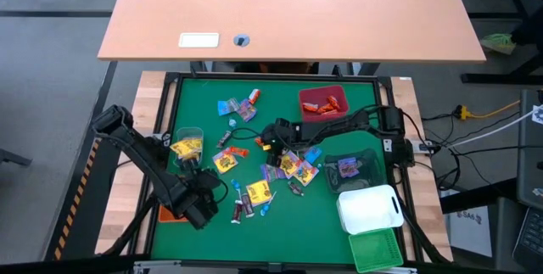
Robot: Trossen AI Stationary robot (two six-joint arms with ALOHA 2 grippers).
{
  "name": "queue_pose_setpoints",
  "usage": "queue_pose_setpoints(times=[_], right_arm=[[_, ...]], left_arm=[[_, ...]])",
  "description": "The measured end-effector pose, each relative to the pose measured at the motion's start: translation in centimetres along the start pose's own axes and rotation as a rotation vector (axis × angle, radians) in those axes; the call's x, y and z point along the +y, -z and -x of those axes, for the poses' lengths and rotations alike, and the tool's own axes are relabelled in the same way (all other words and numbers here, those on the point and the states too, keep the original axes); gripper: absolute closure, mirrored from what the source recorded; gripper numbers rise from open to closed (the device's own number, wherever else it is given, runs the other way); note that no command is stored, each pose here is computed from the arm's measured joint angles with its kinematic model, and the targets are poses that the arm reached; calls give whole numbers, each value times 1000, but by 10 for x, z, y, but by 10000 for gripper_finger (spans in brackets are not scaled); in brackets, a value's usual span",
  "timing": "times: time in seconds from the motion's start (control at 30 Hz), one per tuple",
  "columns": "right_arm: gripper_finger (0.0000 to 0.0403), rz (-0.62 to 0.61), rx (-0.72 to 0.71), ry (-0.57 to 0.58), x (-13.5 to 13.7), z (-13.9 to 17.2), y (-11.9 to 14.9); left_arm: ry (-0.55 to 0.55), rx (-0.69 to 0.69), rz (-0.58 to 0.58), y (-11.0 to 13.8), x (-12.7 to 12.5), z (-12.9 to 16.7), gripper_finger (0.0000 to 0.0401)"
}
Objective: Sort candy
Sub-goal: Put the orange chocolate bar into the red bin
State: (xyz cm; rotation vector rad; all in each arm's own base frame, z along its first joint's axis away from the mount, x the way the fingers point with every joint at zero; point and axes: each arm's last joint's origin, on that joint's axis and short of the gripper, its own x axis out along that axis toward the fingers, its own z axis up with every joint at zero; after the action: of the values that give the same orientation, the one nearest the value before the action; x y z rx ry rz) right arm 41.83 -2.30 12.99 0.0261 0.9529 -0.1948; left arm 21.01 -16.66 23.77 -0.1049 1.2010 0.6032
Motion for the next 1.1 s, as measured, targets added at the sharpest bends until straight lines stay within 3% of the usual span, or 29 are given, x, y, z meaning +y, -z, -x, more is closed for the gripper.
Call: queue_pose_setpoints(times=[0.2,0.47,0.73,0.93,1.1], right_arm=[[308,13,58,-20,0,16,-14],[308,182,205,-21,-4,56,-37],[308,258,303,96,-19,109,-38],[308,197,338,177,-54,144,-35],[308,111,394,219,-96,153,-29]], left_arm=[[-23,11,48,-12,6,-7,231],[-26,22,11,-34,14,-19,231],[-25,73,-76,-53,28,-43,231],[63,162,-158,-51,36,-80,231],[112,161,-140,-48,40,-102,231]])
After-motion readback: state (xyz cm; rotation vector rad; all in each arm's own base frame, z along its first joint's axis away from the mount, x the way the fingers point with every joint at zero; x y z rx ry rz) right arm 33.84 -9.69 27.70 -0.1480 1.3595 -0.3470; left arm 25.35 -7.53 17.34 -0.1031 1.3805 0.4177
